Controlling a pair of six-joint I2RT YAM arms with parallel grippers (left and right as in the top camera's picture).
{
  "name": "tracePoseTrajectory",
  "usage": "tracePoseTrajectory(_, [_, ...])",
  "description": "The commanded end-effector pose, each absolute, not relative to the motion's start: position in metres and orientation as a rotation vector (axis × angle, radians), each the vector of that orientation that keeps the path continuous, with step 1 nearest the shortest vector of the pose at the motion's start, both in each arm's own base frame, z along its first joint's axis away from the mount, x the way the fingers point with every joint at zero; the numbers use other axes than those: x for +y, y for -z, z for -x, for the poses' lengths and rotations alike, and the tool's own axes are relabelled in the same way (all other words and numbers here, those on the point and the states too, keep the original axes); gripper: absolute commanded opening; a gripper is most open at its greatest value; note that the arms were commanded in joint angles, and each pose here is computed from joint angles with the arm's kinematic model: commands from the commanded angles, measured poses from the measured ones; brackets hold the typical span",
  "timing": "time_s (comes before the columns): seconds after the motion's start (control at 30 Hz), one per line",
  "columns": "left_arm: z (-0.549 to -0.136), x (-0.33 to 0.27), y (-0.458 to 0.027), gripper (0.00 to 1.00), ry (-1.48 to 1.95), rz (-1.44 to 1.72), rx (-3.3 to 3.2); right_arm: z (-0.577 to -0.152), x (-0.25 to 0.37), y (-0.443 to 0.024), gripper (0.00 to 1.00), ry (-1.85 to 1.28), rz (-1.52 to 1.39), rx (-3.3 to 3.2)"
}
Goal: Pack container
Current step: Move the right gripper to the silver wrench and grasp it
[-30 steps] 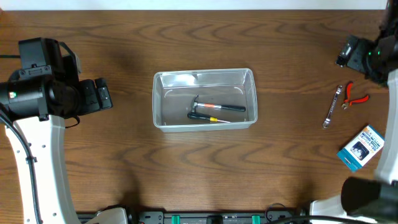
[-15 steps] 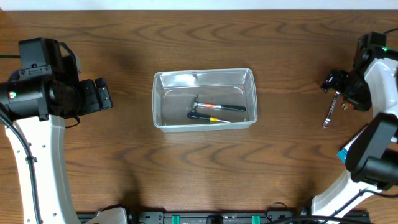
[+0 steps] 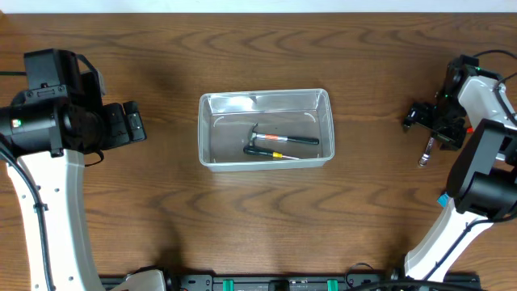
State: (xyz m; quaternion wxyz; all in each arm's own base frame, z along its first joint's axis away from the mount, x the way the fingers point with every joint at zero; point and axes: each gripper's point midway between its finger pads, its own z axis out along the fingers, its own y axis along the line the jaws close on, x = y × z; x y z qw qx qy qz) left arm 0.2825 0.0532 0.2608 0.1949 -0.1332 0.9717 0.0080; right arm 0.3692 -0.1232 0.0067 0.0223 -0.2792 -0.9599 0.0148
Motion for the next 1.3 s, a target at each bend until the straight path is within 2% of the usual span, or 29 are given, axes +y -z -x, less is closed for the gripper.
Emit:
tracePoseTrajectory(0.0, [-0.282, 0.055, -0.26, 0.98, -0.041, 0.364, 2.731, -0.368, -0.123, -0.003, 0.98, -0.025, 0.855, -2.972])
tracePoseTrajectory(0.57, [-0.282, 0.055, -0.26, 0.98, -0.042, 0.365, 2.731, -0.348, -0.119, 0.024, 0.98, -0.022, 0.854, -2.935])
tracePoseTrajectory(0.67, [-0.282, 0.055, -0.26, 0.98, -0.042, 0.364, 2.731, -0.346, -0.118, 0.025, 0.95, -0.021, 0.852, -2.929])
tracePoseTrajectory(0.73, [-0.282, 0.055, -0.26, 0.98, -0.042, 0.364, 2.731, -0.345, -0.118, 0.025, 0.92, -0.021, 0.852, -2.926])
tracePoseTrajectory(0.87, [-0.282, 0.055, -0.26, 0.98, -0.041, 0.364, 2.732, -0.344, -0.118, 0.025, 0.75, -0.021, 0.849, -2.92])
tracePoseTrajectory(1.03, [-0.282, 0.055, -0.26, 0.98, -0.041, 0.364, 2.732, -0.343, -0.117, 0.025, 0.68, -0.021, 0.848, -2.915])
tracePoseTrajectory(1.17, [-0.281, 0.055, -0.26, 0.98, -0.041, 0.364, 2.732, -0.342, -0.117, 0.025, 0.53, -0.02, 0.847, -2.912])
tracePoseTrajectory(1.27, [-0.281, 0.055, -0.26, 0.98, -0.042, 0.364, 2.732, -0.342, -0.117, 0.025, 0.46, -0.02, 0.847, -2.911])
